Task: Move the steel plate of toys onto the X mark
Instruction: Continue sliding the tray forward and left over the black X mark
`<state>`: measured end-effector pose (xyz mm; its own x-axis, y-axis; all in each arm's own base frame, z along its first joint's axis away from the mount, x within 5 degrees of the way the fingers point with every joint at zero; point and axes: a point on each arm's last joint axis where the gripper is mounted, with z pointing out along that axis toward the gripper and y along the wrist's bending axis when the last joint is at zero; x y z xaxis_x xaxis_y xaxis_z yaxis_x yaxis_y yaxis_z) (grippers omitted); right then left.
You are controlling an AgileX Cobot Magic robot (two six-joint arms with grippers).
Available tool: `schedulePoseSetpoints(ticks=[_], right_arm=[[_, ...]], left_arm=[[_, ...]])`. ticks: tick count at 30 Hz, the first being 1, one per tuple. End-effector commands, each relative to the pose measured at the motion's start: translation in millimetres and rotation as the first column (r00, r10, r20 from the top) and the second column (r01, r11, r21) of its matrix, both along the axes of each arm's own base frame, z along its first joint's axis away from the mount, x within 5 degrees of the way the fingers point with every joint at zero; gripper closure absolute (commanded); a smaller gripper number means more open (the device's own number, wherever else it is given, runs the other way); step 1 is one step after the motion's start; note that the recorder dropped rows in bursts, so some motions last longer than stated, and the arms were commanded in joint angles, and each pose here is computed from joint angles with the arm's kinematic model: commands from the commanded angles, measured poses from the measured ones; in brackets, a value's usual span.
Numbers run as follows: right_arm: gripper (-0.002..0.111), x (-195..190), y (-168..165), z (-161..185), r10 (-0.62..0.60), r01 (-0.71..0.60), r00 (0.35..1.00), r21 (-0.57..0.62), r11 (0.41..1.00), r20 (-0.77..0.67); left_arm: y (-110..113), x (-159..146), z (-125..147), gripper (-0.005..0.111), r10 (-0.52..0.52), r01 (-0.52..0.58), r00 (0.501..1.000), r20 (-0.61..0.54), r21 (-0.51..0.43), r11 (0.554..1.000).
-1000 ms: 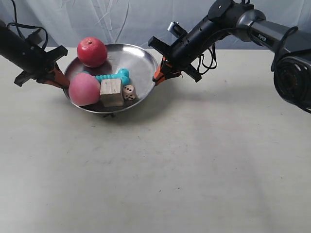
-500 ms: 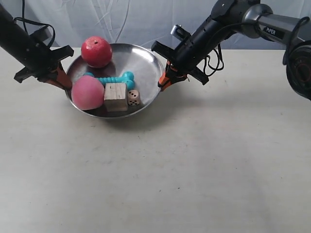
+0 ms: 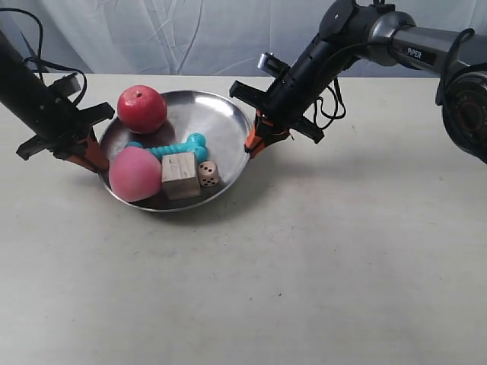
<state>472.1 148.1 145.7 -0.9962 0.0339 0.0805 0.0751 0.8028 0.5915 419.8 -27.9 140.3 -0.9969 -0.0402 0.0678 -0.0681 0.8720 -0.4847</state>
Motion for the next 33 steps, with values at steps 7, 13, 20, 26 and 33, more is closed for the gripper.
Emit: schedulePoseSetpoints(ticks=[7,13,20,26,33], right_arm=[[0.109,-6,11,3,0.008,-0.008,1.0,0.055,0.998,0.008],[0.109,-10,21,3,0.028,-0.028,1.0,0.057,0.998,0.007],[0.109,-13,25,-2,0.072,-0.072,0.997,-0.01,0.997,0.018],[0.109,-16,33,-19,0.092,-0.092,0.996,-0.022,0.995,-0.016],[0.109,-18,38,-42,0.09,-0.091,0.994,-0.02,0.996,-0.07]], left_arm=[[-14,-12,7,0.107,-0.055,0.052,0.998,-0.035,-0.058,0.997],[-14,-23,-3,0.107,-0.056,0.051,0.995,-0.088,-0.062,0.997],[-13,-27,-2,0.107,-0.069,0.065,0.994,-0.087,-0.051,0.997],[-12,-27,-5,0.107,-0.078,0.075,0.992,-0.095,-0.036,0.997],[-12,-27,-5,0.107,-0.088,0.085,0.992,-0.089,-0.037,0.996]])
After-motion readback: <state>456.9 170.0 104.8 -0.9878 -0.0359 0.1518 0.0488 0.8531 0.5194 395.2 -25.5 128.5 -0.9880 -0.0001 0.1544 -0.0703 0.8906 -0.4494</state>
